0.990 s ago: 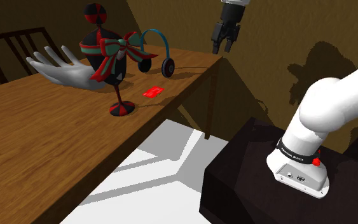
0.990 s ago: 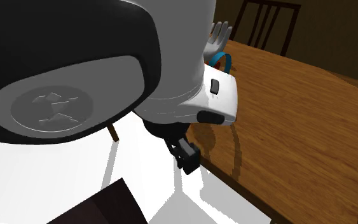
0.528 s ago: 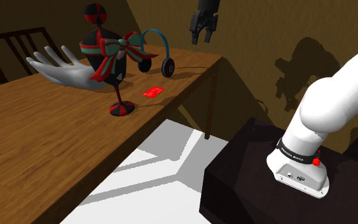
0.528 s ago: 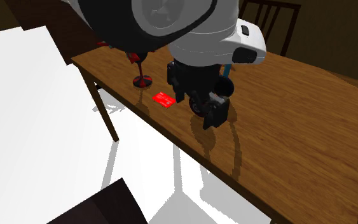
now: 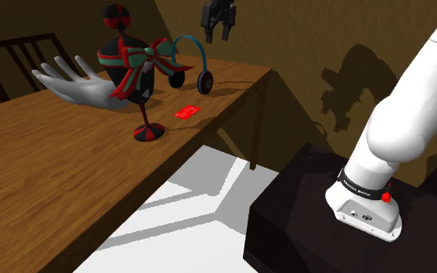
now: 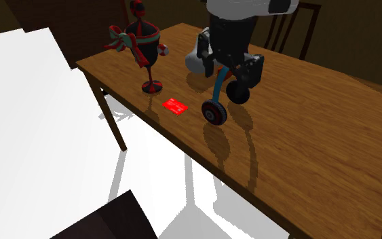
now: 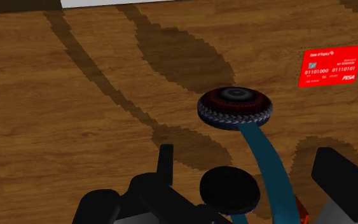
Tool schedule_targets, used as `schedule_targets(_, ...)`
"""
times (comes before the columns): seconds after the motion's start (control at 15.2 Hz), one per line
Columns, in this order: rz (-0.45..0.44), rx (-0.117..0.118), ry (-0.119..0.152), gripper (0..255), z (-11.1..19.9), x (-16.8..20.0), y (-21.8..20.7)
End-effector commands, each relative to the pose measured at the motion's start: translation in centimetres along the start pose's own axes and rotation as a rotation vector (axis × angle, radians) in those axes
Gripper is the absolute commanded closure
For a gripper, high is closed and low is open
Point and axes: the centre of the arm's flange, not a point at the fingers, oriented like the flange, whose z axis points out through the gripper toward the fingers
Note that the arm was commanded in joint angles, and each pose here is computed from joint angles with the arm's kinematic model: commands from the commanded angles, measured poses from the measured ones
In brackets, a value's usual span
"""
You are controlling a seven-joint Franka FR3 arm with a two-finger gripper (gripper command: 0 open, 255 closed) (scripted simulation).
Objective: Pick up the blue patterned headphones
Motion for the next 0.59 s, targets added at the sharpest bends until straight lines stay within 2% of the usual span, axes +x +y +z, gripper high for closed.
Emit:
schedule_targets(0.0,-0.02,-0.007,0.004,0,-0.4,2.6,-1.2)
schedule_targets(0.46,-0.09,-0.034,0.018,0,-1.8,10.7,-5.4)
schedule_targets(0.53,-0.09,-0.034,0.018,0,-1.8,10.7,-5.5)
